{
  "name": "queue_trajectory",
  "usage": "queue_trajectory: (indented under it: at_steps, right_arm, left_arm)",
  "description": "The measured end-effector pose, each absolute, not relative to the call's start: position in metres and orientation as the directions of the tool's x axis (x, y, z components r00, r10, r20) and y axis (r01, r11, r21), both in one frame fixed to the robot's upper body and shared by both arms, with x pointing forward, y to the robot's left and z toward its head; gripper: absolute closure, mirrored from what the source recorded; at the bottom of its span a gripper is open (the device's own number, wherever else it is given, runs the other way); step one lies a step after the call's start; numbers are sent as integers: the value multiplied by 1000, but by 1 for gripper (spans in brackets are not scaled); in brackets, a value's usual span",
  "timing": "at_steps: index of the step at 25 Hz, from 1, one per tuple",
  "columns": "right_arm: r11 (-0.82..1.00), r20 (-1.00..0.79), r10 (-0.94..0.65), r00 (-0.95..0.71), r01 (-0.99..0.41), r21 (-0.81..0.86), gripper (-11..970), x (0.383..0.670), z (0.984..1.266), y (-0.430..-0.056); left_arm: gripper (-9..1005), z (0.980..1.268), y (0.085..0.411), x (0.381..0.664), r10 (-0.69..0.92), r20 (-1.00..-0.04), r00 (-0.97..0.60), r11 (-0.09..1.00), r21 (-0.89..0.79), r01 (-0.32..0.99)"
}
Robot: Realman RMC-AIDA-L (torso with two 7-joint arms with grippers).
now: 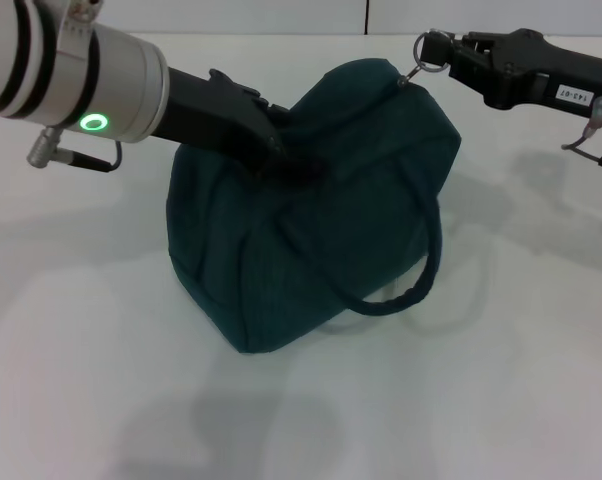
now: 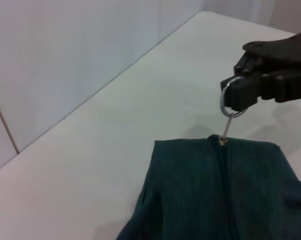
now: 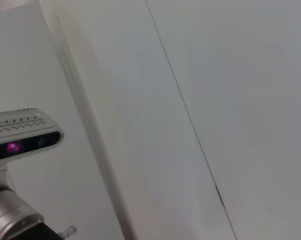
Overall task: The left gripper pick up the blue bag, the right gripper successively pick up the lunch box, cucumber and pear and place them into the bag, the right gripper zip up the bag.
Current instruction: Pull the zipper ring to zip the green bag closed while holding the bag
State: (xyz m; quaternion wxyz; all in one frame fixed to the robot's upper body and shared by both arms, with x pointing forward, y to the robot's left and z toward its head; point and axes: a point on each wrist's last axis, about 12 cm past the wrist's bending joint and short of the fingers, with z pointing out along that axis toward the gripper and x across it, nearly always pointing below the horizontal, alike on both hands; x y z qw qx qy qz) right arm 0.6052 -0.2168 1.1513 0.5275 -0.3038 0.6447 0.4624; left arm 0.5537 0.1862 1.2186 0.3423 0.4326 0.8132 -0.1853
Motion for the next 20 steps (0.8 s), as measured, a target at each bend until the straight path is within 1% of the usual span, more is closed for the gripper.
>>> queue_trajectory:
  at_steps: [8,13,20]
  right_arm:
    - [384,-960,101,-260,-880,279,876,604,1151,-217]
    - [384,-960,102,-260,-880,280,874,604,1151,-217]
    - [385,-960,105,-260,-879,280,871,604,1151,-218]
  left_arm:
    - [453,1215,191,553,568,-720,-398,572,-3,820]
    - [689,1215,192,552,567,-721,-398,572,-3,820]
    - [785,1215,192,552,567,-723,-395,571,-1,821]
